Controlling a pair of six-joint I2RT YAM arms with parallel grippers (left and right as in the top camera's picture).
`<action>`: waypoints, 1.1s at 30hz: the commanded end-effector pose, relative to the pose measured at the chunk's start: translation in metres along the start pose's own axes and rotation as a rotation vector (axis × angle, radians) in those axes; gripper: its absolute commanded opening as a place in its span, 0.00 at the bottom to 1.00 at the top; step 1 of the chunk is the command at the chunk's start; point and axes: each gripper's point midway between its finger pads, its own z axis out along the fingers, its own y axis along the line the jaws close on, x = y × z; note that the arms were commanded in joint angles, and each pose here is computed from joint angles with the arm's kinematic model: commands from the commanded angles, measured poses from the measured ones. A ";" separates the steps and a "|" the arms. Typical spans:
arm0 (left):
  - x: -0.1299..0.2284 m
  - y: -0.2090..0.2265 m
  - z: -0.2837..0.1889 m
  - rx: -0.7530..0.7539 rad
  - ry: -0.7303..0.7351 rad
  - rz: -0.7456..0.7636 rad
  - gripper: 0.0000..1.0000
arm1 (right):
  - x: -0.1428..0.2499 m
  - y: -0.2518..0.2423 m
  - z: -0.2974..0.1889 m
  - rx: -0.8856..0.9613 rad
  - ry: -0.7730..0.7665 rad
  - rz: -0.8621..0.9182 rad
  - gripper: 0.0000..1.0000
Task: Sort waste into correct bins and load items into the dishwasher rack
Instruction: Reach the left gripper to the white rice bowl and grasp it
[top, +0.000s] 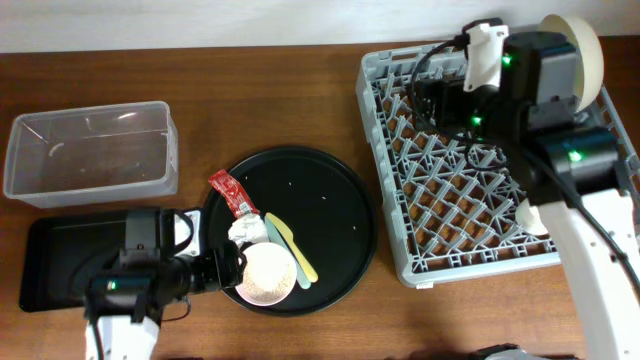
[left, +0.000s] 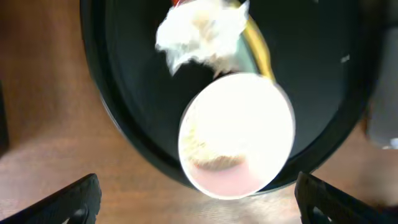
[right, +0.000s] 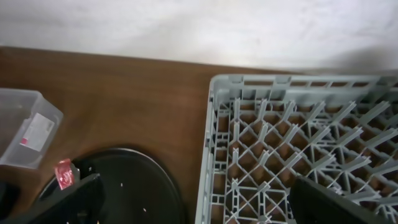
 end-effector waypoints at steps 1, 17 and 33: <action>0.007 0.002 0.017 -0.029 0.111 0.002 0.98 | 0.010 -0.005 0.022 0.003 0.053 0.006 0.98; 0.030 0.014 0.066 -0.245 0.335 0.113 0.81 | -0.071 0.002 -0.168 0.111 -0.483 -0.083 0.98; 0.008 0.008 0.089 -0.219 0.270 0.123 0.58 | -0.054 -0.001 -0.157 0.117 -0.400 -0.078 0.98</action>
